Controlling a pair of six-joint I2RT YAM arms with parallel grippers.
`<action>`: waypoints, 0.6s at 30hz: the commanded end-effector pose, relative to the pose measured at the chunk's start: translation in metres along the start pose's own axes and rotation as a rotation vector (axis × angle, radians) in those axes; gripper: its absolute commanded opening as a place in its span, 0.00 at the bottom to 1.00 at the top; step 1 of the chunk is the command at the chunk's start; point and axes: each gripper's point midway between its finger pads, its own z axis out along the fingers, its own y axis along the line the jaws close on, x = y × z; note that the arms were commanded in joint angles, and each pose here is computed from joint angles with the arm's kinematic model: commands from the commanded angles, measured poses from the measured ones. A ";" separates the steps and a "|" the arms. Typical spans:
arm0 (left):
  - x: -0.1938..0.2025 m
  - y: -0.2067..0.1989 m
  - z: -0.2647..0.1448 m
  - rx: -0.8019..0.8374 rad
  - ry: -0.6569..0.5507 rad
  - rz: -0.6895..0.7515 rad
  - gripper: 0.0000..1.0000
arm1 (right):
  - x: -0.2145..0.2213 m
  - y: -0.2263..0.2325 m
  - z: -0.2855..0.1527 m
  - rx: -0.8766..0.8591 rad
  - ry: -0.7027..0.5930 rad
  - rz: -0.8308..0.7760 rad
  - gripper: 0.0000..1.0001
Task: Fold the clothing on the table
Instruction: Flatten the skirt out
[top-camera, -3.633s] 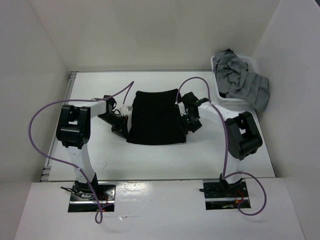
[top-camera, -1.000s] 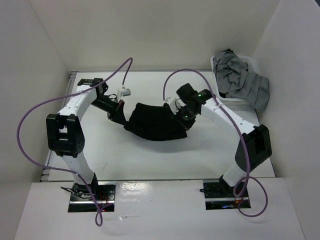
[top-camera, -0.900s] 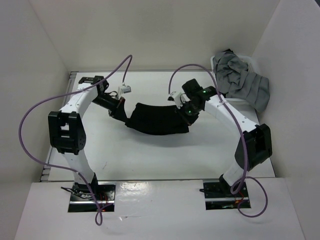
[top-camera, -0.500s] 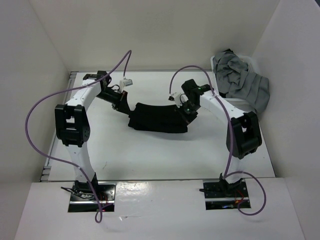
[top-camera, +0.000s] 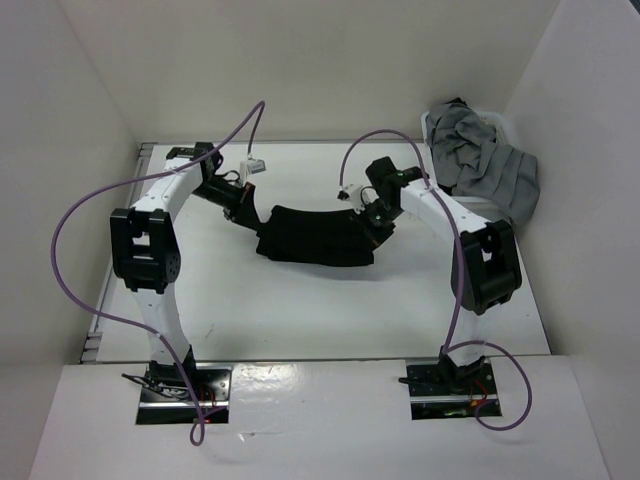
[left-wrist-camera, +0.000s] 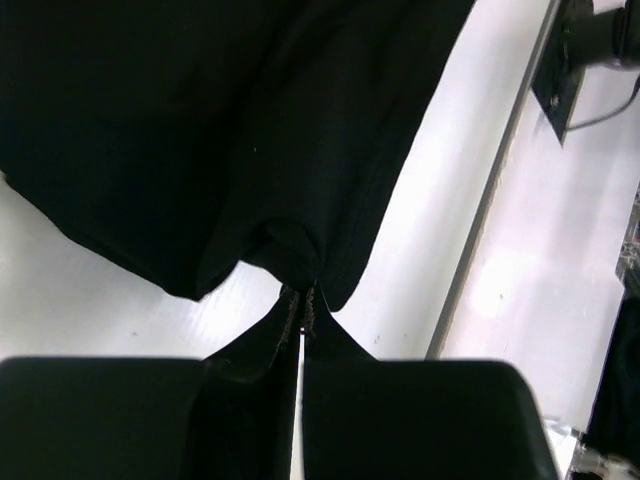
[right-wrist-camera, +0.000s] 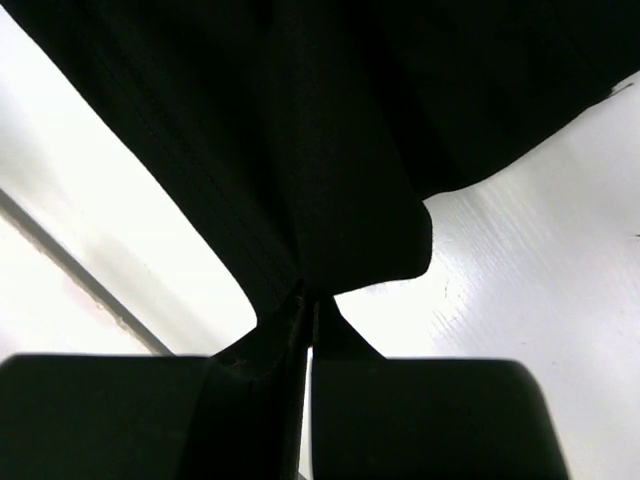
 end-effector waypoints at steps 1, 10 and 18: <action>0.011 -0.022 -0.013 0.045 0.037 0.074 0.00 | 0.010 0.020 -0.014 -0.065 0.022 -0.068 0.00; 0.062 -0.031 -0.014 -0.084 0.278 0.132 0.00 | 0.063 0.096 0.013 -0.178 0.269 -0.342 0.00; 0.127 -0.040 -0.010 -0.129 0.537 0.152 0.00 | 0.098 0.113 0.023 -0.236 0.410 -0.413 0.24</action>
